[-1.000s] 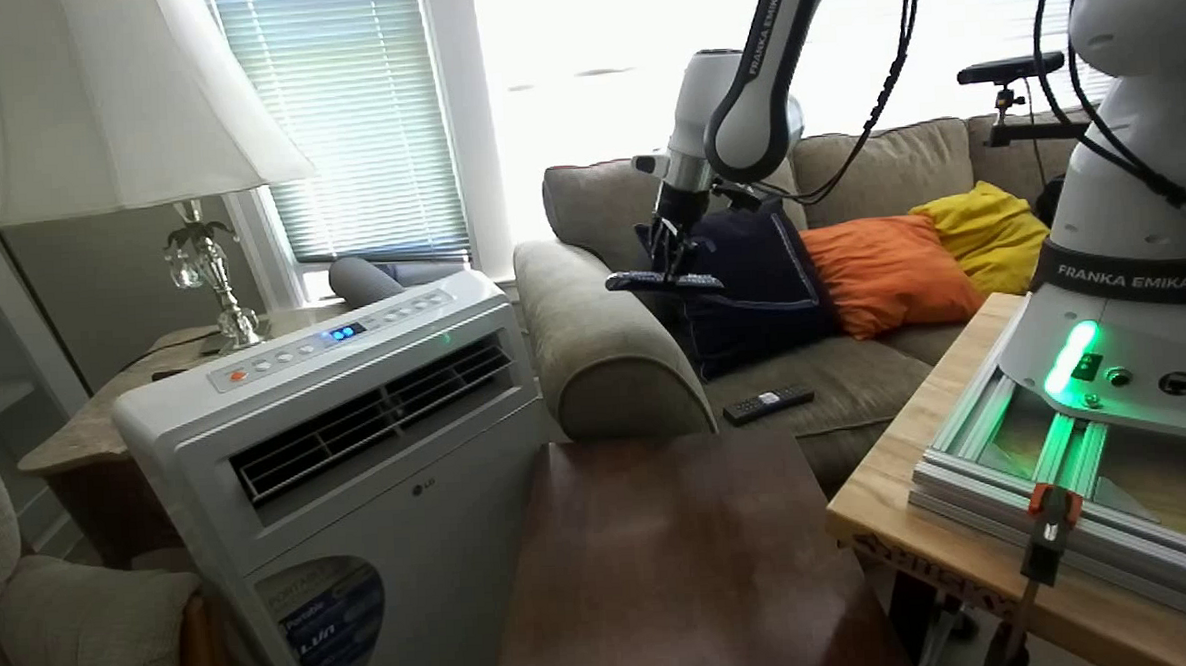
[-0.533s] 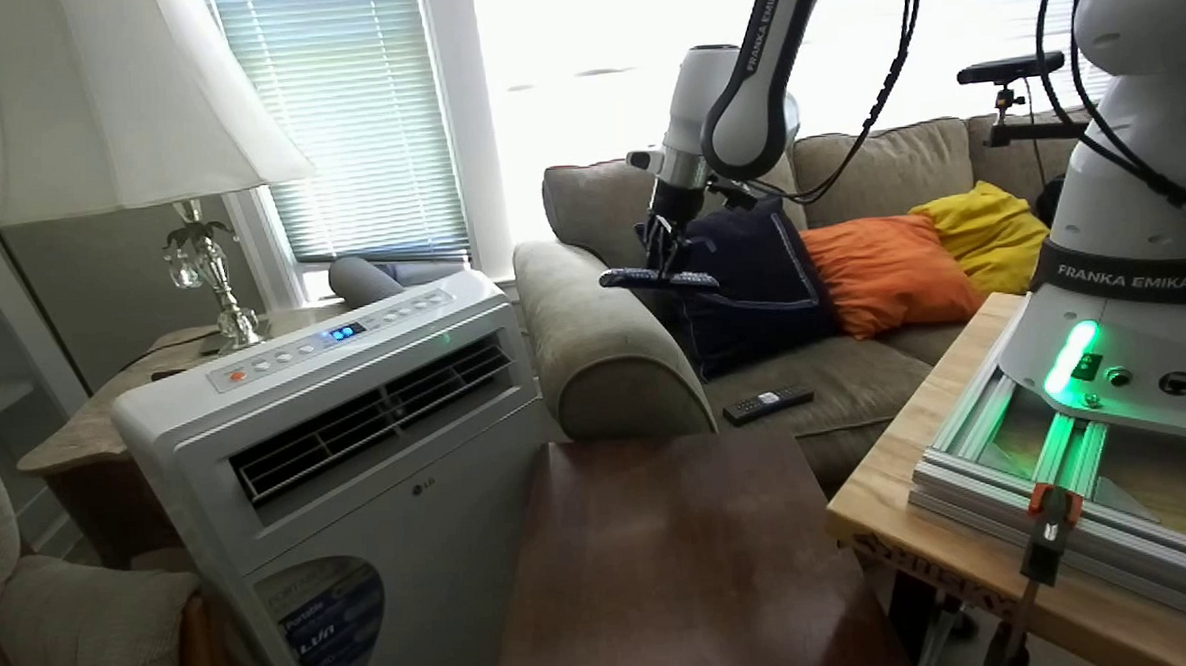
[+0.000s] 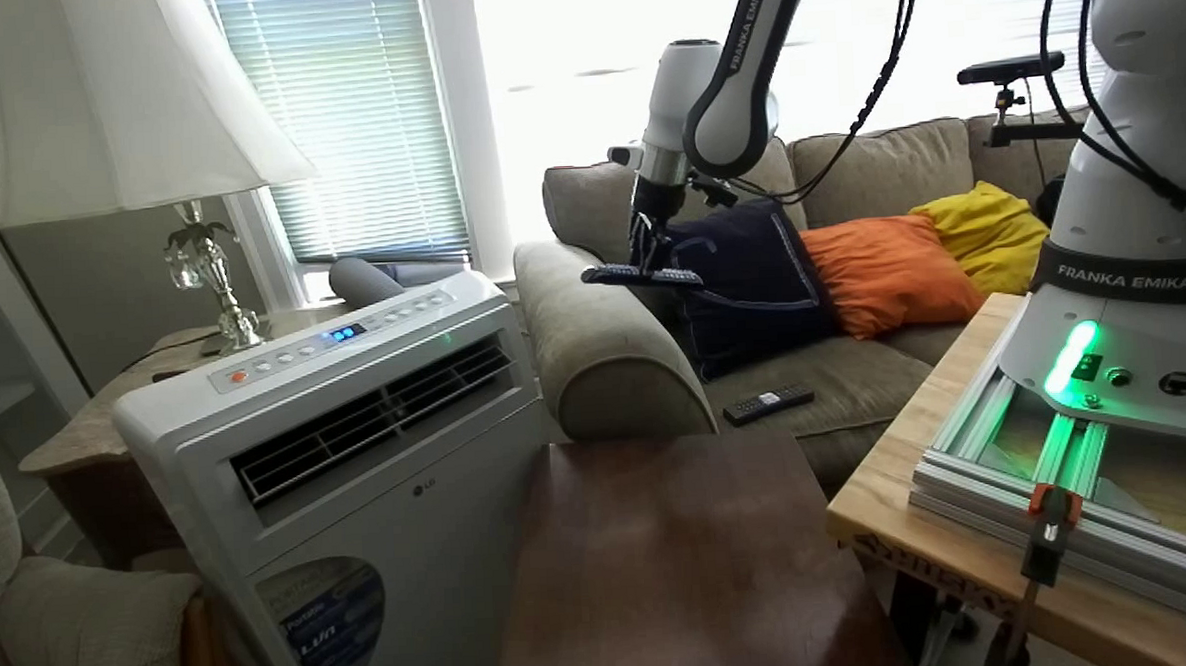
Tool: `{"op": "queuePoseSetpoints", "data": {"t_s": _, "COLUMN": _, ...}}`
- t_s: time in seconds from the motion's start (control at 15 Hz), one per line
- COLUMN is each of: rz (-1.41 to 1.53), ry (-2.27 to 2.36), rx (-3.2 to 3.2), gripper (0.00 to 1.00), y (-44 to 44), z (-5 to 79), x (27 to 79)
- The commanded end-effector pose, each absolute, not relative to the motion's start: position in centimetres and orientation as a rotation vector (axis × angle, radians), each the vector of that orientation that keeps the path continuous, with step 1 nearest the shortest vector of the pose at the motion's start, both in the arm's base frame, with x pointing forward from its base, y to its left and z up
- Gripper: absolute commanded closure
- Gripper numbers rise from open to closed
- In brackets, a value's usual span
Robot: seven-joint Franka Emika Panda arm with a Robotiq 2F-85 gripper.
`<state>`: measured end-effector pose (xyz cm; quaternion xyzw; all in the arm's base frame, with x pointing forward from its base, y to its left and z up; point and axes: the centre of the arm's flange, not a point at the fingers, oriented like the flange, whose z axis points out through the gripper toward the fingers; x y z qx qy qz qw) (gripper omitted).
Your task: Put both remotes on the left armrest of the chair
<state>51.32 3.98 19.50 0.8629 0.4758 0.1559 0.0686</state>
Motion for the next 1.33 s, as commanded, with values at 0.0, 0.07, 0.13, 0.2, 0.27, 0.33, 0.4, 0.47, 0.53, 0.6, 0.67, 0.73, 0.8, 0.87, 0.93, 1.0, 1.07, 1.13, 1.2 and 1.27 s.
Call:
{"op": "queuePoseSetpoints", "data": {"t_s": 0.0, "rz": 0.427, "ry": 1.372, "rx": 2.614, "gripper": 0.72, "y": 6.6, "z": 19.4, "x": 53.8}}
{"op": "queuePoseSetpoints", "data": {"t_s": 0.07, "rz": 0.415, "ry": 1.367, "rx": 2.61, "gripper": 0.72, "y": 7.1, "z": 19.3, "x": 54.2}}
{"op": "queuePoseSetpoints", "data": {"t_s": 0.13, "rz": 0.399, "ry": 1.364, "rx": 2.601, "gripper": 0.72, "y": 7.5, "z": 19.0, "x": 54.7}}
{"op": "queuePoseSetpoints", "data": {"t_s": 0.2, "rz": 0.379, "ry": 1.356, "rx": 2.596, "gripper": 0.72, "y": 7.9, "z": 18.8, "x": 55.0}}
{"op": "queuePoseSetpoints", "data": {"t_s": 0.27, "rz": 0.359, "ry": 1.347, "rx": 2.595, "gripper": 0.72, "y": 8.1, "z": 18.3, "x": 55.4}}
{"op": "queuePoseSetpoints", "data": {"t_s": 0.33, "rz": 0.344, "ry": 1.34, "rx": 2.594, "gripper": 0.72, "y": 8.3, "z": 18.1, "x": 55.7}}
{"op": "queuePoseSetpoints", "data": {"t_s": 0.4, "rz": 0.329, "ry": 1.333, "rx": 2.594, "gripper": 0.72, "y": 8.4, "z": 17.7, "x": 56.1}}
{"op": "queuePoseSetpoints", "data": {"t_s": 0.47, "rz": 0.316, "ry": 1.324, "rx": 2.596, "gripper": 0.72, "y": 8.4, "z": 17.1, "x": 56.2}}
{"op": "queuePoseSetpoints", "data": {"t_s": 0.53, "rz": 0.299, "ry": 1.314, "rx": 2.602, "gripper": 0.72, "y": 8.5, "z": 16.5, "x": 56.5}}
{"op": "queuePoseSetpoints", "data": {"t_s": 0.6, "rz": 0.29, "ry": 1.305, "rx": 2.613, "gripper": 0.72, "y": 8.4, "z": 16.0, "x": 56.7}}
{"op": "queuePoseSetpoints", "data": {"t_s": 0.67, "rz": 0.283, "ry": 1.301, "rx": 2.625, "gripper": 0.72, "y": 8.4, "z": 15.4, "x": 56.9}}
{"op": "queuePoseSetpoints", "data": {"t_s": 0.73, "rz": 0.281, "ry": 1.294, "rx": 2.634, "gripper": 0.72, "y": 8.4, "z": 15.0, "x": 57.2}}
{"op": "queuePoseSetpoints", "data": {"t_s": 0.8, "rz": 0.273, "ry": 1.293, "rx": 2.642, "gripper": 0.72, "y": 8.5, "z": 14.5, "x": 57.2}}
{"op": "queuePoseSetpoints", "data": {"t_s": 0.87, "rz": 0.278, "ry": 1.288, "rx": 2.649, "gripper": 0.72, "y": 8.5, "z": 14.1, "x": 57.4}}
{"op": "queuePoseSetpoints", "data": {"t_s": 0.93, "rz": 0.269, "ry": 1.288, "rx": 2.653, "gripper": 0.72, "y": 8.7, "z": 13.8, "x": 57.5}}
{"op": "queuePoseSetpoints", "data": {"t_s": 1.0, "rz": 0.267, "ry": 1.289, "rx": 2.657, "gripper": 0.72, "y": 8.8, "z": 13.5, "x": 57.7}}
{"op": "queuePoseSetpoints", "data": {"t_s": 1.07, "rz": 0.264, "ry": 1.289, "rx": 2.656, "gripper": 0.72, "y": 9.0, "z": 13.2, "x": 57.8}}
{"op": "queuePoseSetpoints", "data": {"t_s": 1.13, "rz": 0.267, "ry": 1.289, "rx": 2.654, "gripper": 0.72, "y": 9.2, "z": 13.0, "x": 57.8}}
{"op": "queuePoseSetpoints", "data": {"t_s": 1.2, "rz": 0.268, "ry": 1.288, "rx": 2.654, "gripper": 0.72, "y": 9.3, "z": 12.9, "x": 57.9}}
{"op": "queuePoseSetpoints", "data": {"t_s": 1.27, "rz": 0.27, "ry": 1.286, "rx": 2.653, "gripper": 0.72, "y": 9.4, "z": 12.8, "x": 58.1}}
